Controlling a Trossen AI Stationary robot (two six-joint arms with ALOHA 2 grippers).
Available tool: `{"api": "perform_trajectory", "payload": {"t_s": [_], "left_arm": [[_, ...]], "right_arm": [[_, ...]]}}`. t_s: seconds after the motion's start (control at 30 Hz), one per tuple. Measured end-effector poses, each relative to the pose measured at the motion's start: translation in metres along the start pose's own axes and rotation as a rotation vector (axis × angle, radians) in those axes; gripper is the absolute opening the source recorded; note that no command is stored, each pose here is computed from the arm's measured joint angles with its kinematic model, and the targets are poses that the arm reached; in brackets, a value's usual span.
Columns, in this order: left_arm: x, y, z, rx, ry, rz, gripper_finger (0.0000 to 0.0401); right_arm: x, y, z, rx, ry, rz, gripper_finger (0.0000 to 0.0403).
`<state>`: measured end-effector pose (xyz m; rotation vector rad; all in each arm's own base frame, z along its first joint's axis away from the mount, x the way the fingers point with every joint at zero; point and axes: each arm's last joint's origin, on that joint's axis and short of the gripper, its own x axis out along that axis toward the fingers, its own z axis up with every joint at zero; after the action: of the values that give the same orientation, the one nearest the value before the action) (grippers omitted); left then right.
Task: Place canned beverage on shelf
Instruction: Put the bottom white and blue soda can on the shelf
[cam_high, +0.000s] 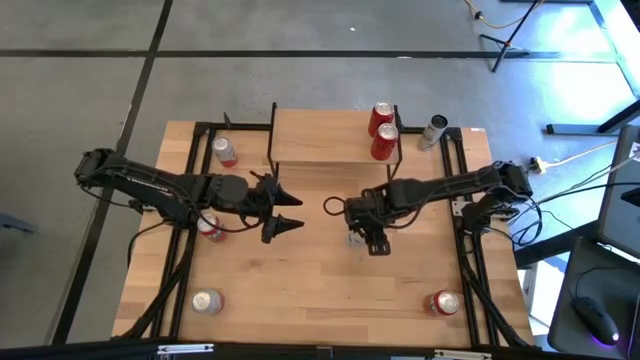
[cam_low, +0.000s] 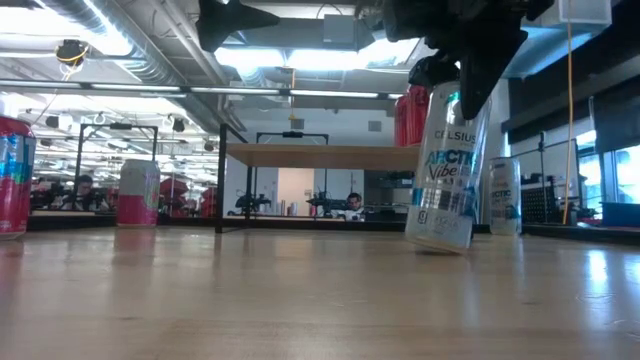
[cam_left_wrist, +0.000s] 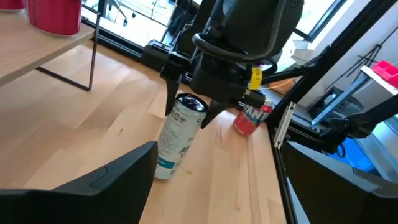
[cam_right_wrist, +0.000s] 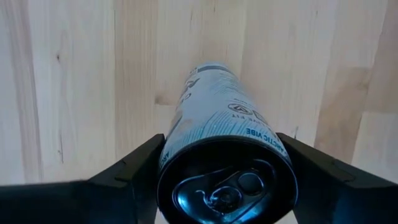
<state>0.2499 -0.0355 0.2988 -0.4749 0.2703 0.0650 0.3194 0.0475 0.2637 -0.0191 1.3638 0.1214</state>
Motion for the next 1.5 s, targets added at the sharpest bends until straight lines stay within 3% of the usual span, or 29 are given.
{"api": "perform_trajectory", "payload": {"t_s": [0.23,0.47,0.67,0.83,1.03,1.17,1.3,1.5], "left_arm": [[0.0,0.0,0.0,0.001,0.0,-0.001,0.0339],[0.0,0.0,0.0,0.008,0.001,0.0,0.0339],[0.0,0.0,0.0,0.007,0.0,0.0,0.0339],[0.006,0.001,-0.003,-0.046,-0.001,0.021,0.0339],[0.041,-0.001,-0.026,-0.097,0.007,0.075,0.0339],[0.071,-0.007,-0.042,-0.111,0.039,0.149,0.0339],[0.107,-0.016,-0.055,-0.073,0.067,0.2,0.0339],[0.154,-0.015,-0.081,-0.027,0.126,0.26,0.0339]], "right_arm": [[0.0,0.0,0.0,0.018,-0.006,0.0,0.0317],[-0.016,0.0,-0.005,0.039,-0.05,0.003,0.0322],[-0.049,0.001,-0.026,0.063,-0.136,0.011,0.0319],[-0.057,-0.002,-0.065,0.109,-0.29,0.004,0.0319],[-0.039,-0.005,-0.101,0.144,-0.461,0.008,0.0319],[-0.021,-0.007,-0.113,0.146,-0.449,0.004,0.0319],[-0.007,-0.009,-0.115,0.138,-0.428,-0.045,0.0319],[0.016,-0.009,-0.109,-0.012,-0.506,-0.062,0.0319]]}}
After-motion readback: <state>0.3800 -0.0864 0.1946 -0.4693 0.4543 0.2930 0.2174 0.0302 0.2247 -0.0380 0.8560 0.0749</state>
